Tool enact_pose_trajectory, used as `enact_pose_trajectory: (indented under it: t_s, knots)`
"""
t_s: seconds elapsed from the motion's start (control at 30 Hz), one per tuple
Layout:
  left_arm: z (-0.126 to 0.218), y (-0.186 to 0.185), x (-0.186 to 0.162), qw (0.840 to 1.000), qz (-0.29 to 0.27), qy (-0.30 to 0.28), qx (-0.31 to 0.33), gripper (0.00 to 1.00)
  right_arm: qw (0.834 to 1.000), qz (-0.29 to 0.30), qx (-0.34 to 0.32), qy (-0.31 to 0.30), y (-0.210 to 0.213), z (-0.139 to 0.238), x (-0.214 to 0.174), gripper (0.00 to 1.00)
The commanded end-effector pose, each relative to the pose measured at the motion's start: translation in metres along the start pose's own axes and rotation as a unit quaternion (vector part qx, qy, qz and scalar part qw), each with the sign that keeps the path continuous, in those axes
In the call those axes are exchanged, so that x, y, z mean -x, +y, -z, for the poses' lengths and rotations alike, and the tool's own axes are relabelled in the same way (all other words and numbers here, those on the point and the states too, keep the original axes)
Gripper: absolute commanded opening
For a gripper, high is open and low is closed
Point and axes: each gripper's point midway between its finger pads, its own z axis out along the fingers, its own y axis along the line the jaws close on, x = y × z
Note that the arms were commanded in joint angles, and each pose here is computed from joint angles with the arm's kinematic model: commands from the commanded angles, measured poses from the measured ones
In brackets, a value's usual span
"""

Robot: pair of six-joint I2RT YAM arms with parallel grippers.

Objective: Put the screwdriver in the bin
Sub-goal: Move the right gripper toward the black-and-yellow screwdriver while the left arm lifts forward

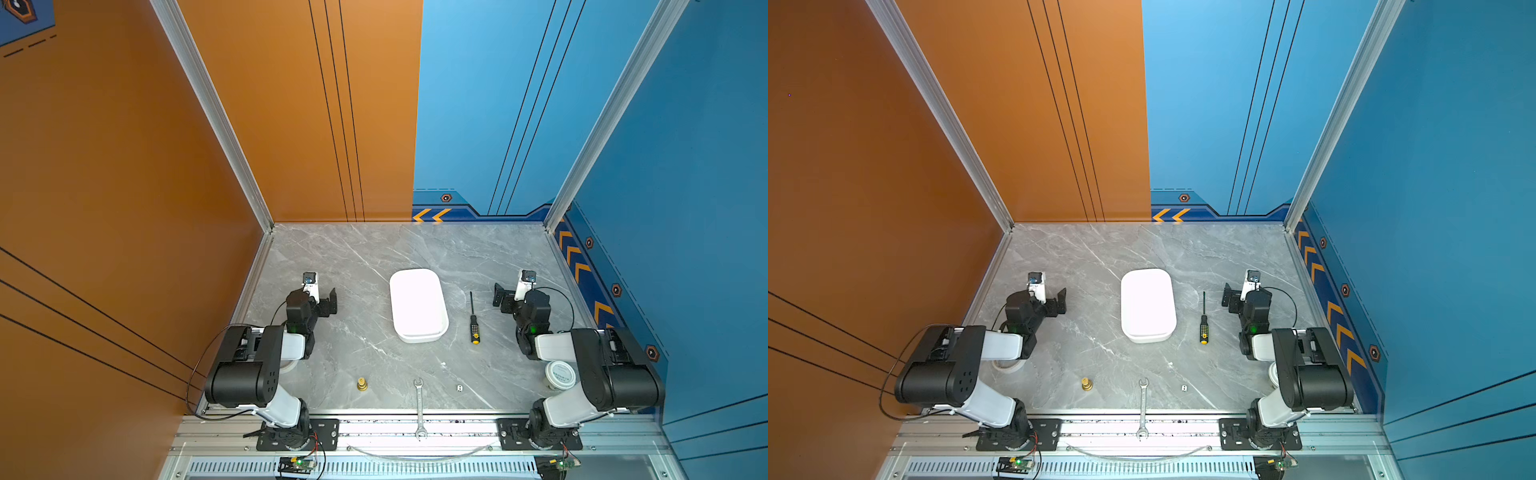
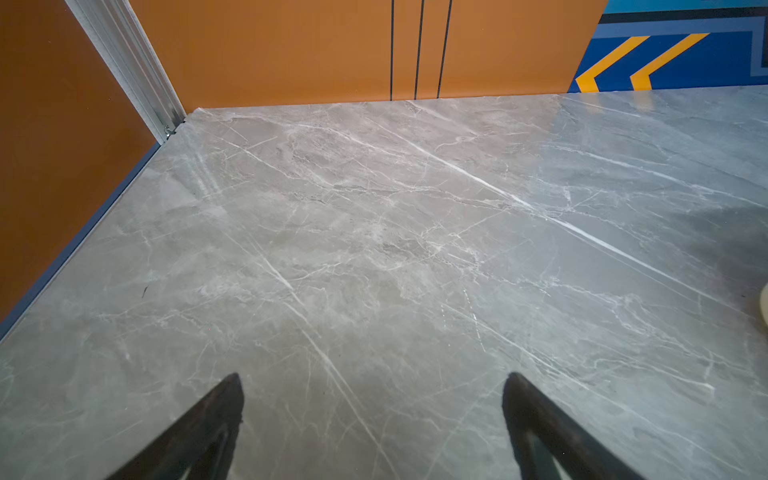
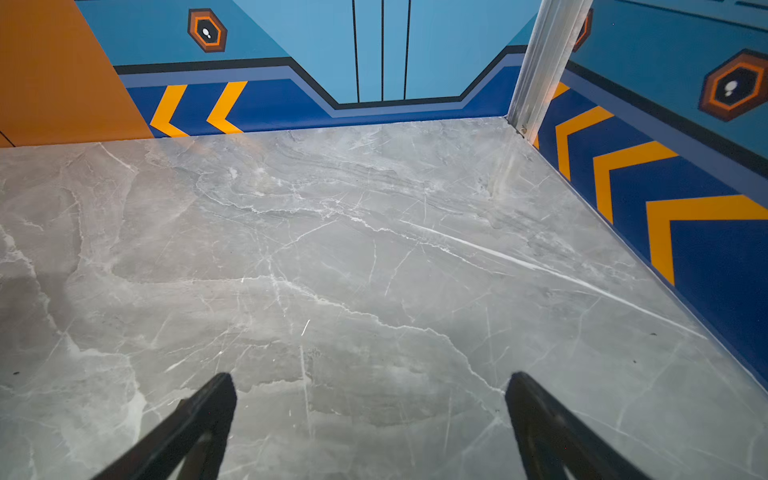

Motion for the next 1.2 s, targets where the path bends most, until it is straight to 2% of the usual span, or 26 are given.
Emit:
enact_pose_trajectory:
  t_s: [0.0, 0.17, 0.3, 0.5, 0.57, 0.7, 0.83, 0.93, 1.17]
  knots:
    - [-0.003, 0.002, 0.008, 1.000, 0.007, -0.009, 0.006, 0.98, 1.000, -0.004, -0.002, 0.004, -0.001, -0.004, 0.001, 1.00]
    - [-0.002, 0.002, 0.007, 1.000, 0.007, -0.009, 0.006, 0.98, 1.000, -0.004, -0.002, 0.004, -0.001, -0.004, 0.001, 1.00]
    - [-0.001, -0.005, 0.011, 1.000, -0.004, -0.014, -0.008, 0.98, 1.000, -0.006, -0.027, -0.001, -0.007, -0.001, 0.004, 1.00]
    - [0.020, -0.012, 0.042, 1.000, -0.018, -0.015, -0.019, 0.98, 0.998, -0.021, -0.064, 0.017, -0.015, 0.027, 0.050, 1.00]
    - [0.028, -0.016, 0.056, 1.000, 0.005, -0.010, -0.024, 0.98, 0.996, -0.041, -0.058, 0.048, -0.012, 0.039, 0.057, 1.00]
    - [0.040, -0.047, 0.072, 0.991, 0.085, 0.010, -0.103, 0.98, 0.987, -0.068, -0.014, 0.146, 0.012, 0.063, 0.054, 1.00]
    - [0.047, -0.080, 0.067, 0.974, 0.141, 0.047, -0.173, 0.98, 0.965, -0.068, 0.041, 0.250, 0.051, 0.082, 0.026, 1.00]
    - [0.053, -0.103, 0.056, 0.958, 0.179, 0.077, -0.212, 0.98, 0.947, -0.066, 0.059, 0.310, 0.073, 0.094, -0.003, 1.00]
    - [0.067, -0.151, 0.024, 0.934, 0.190, 0.157, -0.260, 0.98, 0.925, -0.054, 0.066, 0.371, 0.087, 0.112, -0.050, 1.00]
